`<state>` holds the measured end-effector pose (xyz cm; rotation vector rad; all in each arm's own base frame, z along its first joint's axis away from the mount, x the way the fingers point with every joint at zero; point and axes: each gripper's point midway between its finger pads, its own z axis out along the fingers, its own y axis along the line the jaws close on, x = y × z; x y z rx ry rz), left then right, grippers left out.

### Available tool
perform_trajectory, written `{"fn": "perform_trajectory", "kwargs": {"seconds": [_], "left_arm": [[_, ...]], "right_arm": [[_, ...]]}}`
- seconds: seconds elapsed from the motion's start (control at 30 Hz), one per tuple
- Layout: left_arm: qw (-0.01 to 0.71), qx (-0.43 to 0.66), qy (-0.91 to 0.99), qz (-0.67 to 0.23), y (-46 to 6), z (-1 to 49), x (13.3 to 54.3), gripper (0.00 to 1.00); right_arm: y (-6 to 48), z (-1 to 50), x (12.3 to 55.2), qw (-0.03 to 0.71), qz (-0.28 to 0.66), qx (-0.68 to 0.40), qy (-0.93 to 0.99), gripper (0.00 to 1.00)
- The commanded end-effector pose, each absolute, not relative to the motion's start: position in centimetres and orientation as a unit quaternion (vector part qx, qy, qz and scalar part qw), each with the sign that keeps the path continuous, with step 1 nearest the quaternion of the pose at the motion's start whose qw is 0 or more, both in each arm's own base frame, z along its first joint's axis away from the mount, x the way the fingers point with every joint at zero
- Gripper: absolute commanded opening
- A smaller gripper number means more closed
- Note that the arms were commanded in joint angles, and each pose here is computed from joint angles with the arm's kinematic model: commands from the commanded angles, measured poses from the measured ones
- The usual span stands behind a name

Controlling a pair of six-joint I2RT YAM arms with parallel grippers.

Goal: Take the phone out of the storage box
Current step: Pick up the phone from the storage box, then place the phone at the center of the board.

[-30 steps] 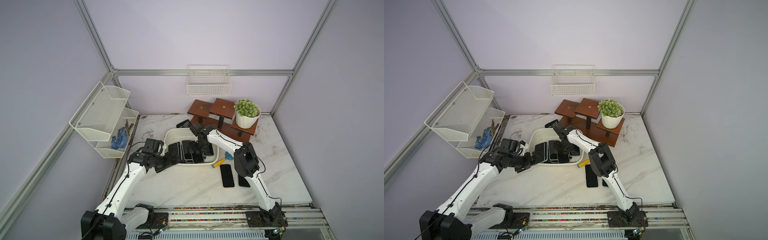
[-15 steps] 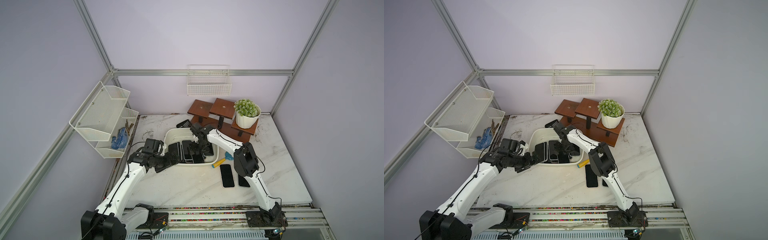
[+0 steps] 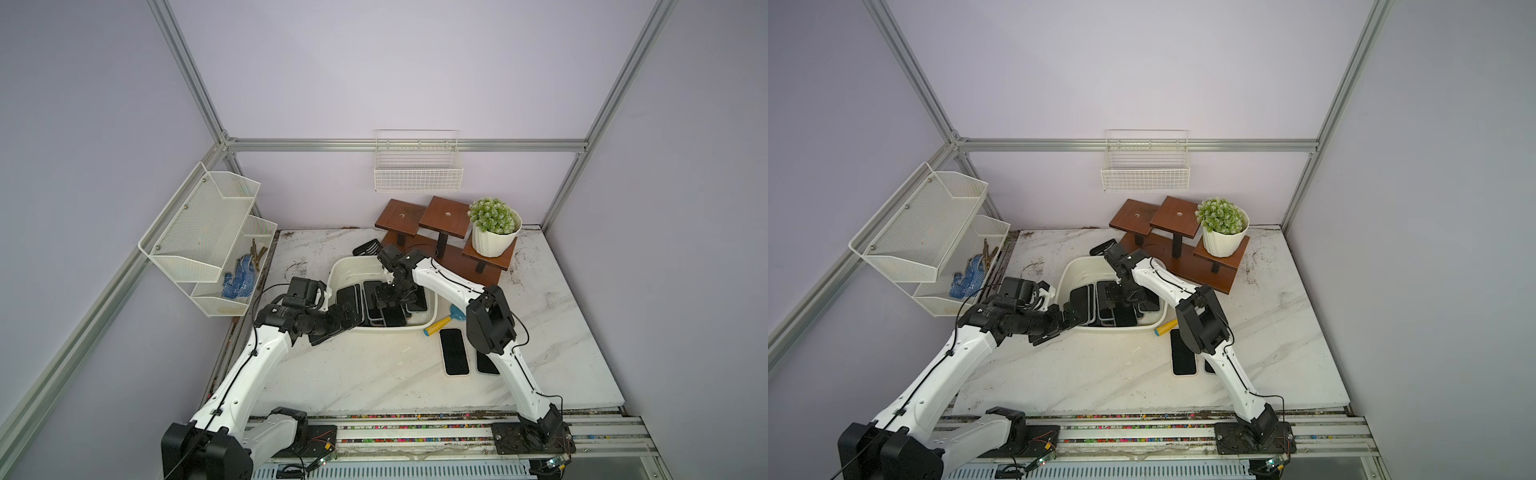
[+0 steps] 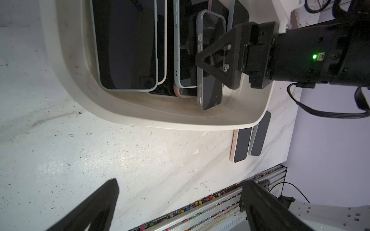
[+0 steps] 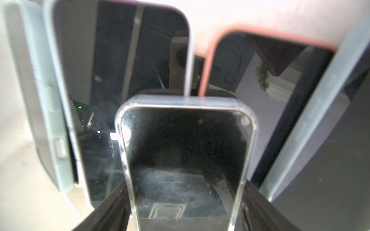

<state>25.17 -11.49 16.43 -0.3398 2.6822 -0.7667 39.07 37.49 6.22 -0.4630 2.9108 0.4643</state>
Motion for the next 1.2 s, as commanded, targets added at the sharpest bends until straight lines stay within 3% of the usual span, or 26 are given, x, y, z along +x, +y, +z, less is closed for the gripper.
{"fn": "perform_trajectory", "kwargs": {"seconds": [0.0,0.67,0.87,1.17], "left_arm": [[0.199,-0.115,0.933,-0.277,-11.3,18.5,26.0,1.00],[0.208,-0.112,0.930,-0.280,-11.4,19.2,26.3,1.00],[0.210,-0.097,0.926,-0.297,-12.1,19.5,26.5,1.00],[0.204,-0.091,0.914,-0.338,-13.7,19.3,26.7,1.00]], "right_arm": [[39.7,12.4,40.4,0.158,0.207,-0.166,0.951,0.55],[38.1,22.6,40.0,0.227,0.262,-0.141,0.927,0.53],[34.6,22.6,36.2,0.200,0.235,-0.139,0.941,0.53],[26.7,17.3,26.4,0.138,0.181,-0.098,0.969,0.53]]}}
